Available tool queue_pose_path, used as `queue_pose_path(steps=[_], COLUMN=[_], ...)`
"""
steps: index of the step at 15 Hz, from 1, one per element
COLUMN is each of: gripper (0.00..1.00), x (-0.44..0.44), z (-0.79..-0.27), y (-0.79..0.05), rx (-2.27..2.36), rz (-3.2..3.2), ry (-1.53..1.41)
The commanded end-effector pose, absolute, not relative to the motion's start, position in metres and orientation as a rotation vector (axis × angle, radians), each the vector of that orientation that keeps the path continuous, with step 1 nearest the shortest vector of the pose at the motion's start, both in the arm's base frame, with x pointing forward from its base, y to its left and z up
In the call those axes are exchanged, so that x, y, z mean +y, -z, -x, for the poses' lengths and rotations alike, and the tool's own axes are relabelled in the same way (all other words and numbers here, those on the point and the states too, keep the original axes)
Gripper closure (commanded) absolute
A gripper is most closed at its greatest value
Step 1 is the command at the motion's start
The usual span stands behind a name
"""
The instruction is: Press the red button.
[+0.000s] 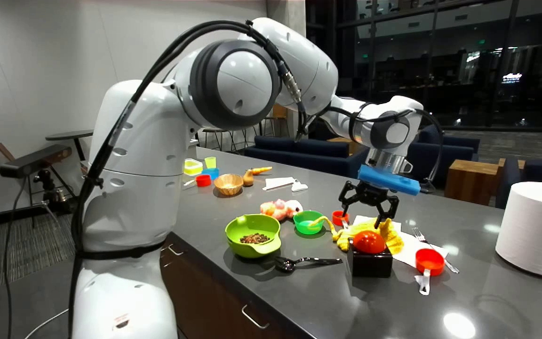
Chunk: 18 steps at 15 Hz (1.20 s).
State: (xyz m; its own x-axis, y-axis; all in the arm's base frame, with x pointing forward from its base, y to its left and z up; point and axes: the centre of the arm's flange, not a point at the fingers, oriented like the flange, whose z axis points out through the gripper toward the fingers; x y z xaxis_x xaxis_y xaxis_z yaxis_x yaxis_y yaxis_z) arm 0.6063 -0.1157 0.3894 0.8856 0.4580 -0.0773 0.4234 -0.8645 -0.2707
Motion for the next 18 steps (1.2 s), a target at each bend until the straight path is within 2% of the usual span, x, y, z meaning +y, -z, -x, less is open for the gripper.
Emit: queue_pose_path(steps=[1, 18], gripper=[0.0, 0.0], x=[-0.124, -0.098], z=[-0.609, -0.606], y=[-0.385, -0.332], rx=[-0.635, -0.589], rz=[2.78, 2.786], ry=[-0.23, -0.406])
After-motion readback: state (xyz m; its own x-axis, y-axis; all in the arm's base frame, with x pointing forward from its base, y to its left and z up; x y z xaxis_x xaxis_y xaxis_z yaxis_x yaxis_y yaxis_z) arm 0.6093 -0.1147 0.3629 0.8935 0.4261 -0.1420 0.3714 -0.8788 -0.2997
